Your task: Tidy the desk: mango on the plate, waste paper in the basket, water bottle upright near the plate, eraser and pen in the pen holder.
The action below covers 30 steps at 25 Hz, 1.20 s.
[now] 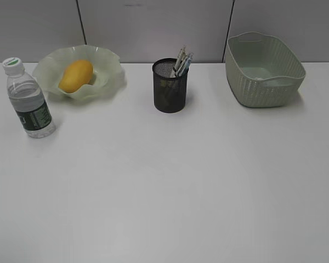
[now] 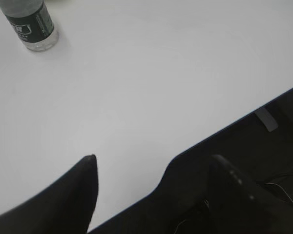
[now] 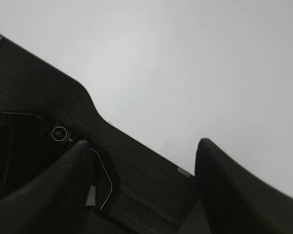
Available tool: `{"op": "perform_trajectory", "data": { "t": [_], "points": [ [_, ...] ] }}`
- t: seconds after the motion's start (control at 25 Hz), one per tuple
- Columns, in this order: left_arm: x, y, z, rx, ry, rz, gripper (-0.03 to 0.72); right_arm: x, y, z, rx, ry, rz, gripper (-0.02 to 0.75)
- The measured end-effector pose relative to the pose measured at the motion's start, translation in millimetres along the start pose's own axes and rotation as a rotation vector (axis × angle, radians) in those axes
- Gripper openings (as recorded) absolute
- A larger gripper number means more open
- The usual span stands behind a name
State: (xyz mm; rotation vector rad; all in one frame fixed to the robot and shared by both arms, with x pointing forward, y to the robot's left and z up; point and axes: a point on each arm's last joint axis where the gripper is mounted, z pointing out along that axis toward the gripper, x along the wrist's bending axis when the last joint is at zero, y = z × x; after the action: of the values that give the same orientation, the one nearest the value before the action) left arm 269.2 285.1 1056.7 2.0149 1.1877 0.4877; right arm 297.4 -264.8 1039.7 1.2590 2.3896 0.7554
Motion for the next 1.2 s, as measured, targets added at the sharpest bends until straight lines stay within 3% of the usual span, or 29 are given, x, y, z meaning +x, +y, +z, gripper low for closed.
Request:
{"op": "perform_trajectory", "data": {
  "t": [0.56, 0.8, 1.2],
  "points": [
    [0.7, -2.4, -4.4, -0.033, 0.004, -0.007, 0.448, 0.2, -2.0, -4.4, -0.036, -0.003, 0.000, 0.491],
    [3.5, -10.2, -16.4, -0.124, 0.085, -0.080, 0.428, 0.1, -10.9, -18.4, -0.140, -0.027, 0.016, 0.491],
    [0.2, -25.6, -34.8, -0.278, 0.368, -0.268, 0.428, -1.5, -34.7, -44.7, -0.338, -0.289, 0.238, 0.491]
  ]
}}
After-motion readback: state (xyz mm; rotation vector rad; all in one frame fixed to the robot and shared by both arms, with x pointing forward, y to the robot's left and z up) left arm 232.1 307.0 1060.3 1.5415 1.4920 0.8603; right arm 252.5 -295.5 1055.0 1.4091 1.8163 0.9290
